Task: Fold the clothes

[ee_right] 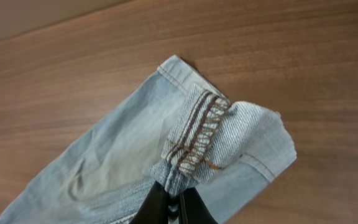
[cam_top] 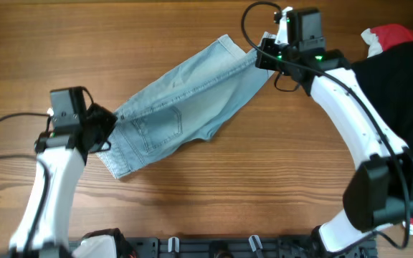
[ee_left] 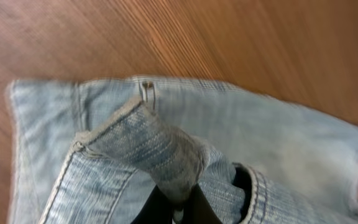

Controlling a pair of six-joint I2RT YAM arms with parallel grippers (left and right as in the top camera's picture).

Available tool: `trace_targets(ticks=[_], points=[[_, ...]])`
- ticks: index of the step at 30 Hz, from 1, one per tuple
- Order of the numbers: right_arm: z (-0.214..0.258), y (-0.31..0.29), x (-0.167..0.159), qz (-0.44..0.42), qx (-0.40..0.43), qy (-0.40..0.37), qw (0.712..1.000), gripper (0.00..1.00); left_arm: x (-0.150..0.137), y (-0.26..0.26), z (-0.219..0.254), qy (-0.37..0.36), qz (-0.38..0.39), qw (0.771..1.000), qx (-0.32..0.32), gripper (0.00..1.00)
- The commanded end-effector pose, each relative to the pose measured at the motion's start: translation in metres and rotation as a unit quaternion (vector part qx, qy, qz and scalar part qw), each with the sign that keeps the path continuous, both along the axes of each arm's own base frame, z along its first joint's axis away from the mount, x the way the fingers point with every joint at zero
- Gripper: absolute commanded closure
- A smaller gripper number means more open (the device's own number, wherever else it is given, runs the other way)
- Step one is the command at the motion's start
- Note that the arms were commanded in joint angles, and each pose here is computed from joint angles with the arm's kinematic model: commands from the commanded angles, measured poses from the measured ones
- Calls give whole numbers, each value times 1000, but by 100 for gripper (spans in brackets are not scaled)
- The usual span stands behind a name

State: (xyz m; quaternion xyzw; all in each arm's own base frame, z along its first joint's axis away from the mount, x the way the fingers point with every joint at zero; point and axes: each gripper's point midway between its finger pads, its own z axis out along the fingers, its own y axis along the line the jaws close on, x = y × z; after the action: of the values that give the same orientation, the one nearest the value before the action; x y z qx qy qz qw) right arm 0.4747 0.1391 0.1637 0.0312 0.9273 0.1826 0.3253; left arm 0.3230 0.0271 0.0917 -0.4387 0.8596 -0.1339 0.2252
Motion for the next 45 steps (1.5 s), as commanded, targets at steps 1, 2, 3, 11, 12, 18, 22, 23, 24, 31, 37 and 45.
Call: trace_targets(ticks=[1, 2, 3, 11, 12, 18, 22, 23, 24, 31, 37, 45], points=[[-8, 2, 22, 3, -27, -25, 999, 96, 16, 15, -28, 17, 20, 999, 19, 96], [-10, 7, 25, 11, -30, -33, 999, 96, 21, 15, -31, 14, 20, 1000, 19, 96], [-9, 14, 29, 23, -34, -47, 998, 96, 25, 16, -33, 10, 21, 1000, 20, 96], [3, 42, 60, 35, -38, -135, 989, 19, 35, 49, -25, -18, 93, 994, 62, 66], [-1, 27, 60, 16, -54, -125, 991, 18, 34, 54, -25, -19, 111, 992, 55, 60], [-51, -66, 28, -73, -95, 27, 992, 19, 12, 48, -15, 0, 113, 994, 4, 65], [-66, -70, 11, -23, -100, 65, 993, 18, -27, -2, -29, 86, 20, 995, -56, 66], [-70, -62, 7, 3, -92, 70, 993, 18, -32, -5, -31, 98, 15, 994, -51, 66], [-74, -58, 5, 17, -87, 75, 993, 18, -34, -8, -33, 105, 11, 993, -47, 66], [-148, -28, 5, 66, -28, 129, 989, 19, -28, -30, -32, 96, -33, 995, -16, 64], [-159, -3, 19, 92, -29, 94, 991, 24, -24, -36, -39, 101, -48, 994, 12, 64], [-183, -78, -22, -87, -150, 215, 961, 96, -20, -37, -73, 138, -50, 989, 15, 64]])
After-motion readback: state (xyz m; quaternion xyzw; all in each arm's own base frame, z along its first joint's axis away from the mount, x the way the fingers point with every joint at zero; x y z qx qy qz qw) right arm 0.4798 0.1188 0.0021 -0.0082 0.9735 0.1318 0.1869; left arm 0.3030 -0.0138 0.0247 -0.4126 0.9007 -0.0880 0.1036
